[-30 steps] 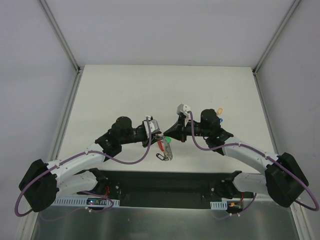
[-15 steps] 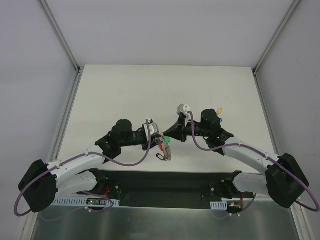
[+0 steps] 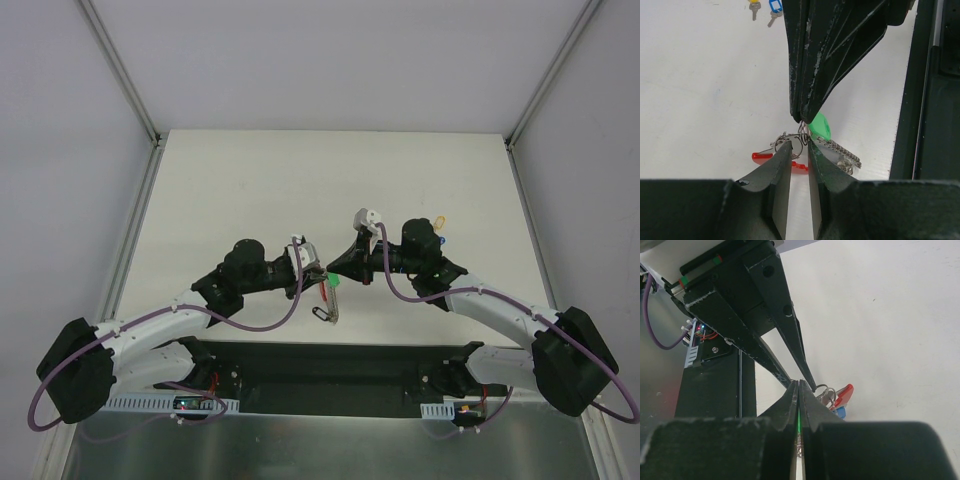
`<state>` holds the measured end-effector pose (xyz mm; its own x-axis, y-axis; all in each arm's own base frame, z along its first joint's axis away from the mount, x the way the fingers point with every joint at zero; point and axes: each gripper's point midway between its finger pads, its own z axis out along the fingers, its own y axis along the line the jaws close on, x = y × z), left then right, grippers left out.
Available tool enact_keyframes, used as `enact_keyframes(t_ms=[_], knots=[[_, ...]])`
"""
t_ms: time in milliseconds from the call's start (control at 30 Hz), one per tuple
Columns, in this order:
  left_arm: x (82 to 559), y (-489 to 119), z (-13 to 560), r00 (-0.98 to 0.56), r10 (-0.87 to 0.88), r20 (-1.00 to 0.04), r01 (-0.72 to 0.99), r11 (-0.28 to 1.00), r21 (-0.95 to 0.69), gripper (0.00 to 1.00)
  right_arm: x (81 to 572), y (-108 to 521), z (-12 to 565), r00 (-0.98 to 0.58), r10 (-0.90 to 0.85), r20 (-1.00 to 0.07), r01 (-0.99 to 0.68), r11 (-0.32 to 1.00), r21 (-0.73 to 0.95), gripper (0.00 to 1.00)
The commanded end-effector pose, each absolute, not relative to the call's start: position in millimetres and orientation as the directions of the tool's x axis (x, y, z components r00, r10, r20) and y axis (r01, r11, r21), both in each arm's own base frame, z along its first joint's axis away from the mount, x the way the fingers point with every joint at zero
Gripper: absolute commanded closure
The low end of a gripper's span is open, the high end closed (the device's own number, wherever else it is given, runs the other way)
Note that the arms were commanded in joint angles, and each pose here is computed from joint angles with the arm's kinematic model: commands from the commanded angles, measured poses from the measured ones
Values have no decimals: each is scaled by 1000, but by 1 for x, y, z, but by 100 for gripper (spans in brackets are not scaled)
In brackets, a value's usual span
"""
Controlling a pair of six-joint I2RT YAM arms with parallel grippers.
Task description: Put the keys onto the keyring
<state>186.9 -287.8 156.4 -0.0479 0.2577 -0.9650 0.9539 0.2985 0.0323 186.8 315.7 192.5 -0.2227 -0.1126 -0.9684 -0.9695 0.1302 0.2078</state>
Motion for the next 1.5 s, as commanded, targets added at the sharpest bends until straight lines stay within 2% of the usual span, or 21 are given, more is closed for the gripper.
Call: enact_keyframes(t_ms=[0, 633, 733, 767, 800, 867, 1233, 1467], knots=[[193, -294, 170, -20, 214, -977, 946, 319, 51, 82, 187, 319, 228, -114, -42, -993, -989, 99, 110, 99], [191, -302, 179, 2, 179, -984, 957, 286, 54, 81, 185, 322, 229, -114, -43, -993, -991, 82, 110, 99], [190, -303, 180, 2, 176, -984, 959, 277, 52, 87, 185, 322, 228, -118, -46, -992, -990, 82, 113, 99], [190, -303, 180, 4, 177, -984, 959, 278, 54, 97, 186, 322, 227, -120, -48, -992, -989, 87, 115, 99], [189, -303, 180, 4, 175, -985, 961, 273, 52, 100, 188, 322, 226, -121, -50, -991, -989, 93, 116, 99], [189, -303, 180, 4, 176, -984, 961, 273, 53, 100, 188, 322, 224, -122, -56, -991, -988, 100, 116, 99], [190, -288, 178, 6, 174, -985, 937, 342, 66, 100, 215, 288, 205, -145, -134, -980, -949, 299, 100, 99], [193, -282, 183, 21, 166, -986, 924, 373, 82, 100, 222, 279, 187, -215, -193, -957, -932, 334, 142, 99]])
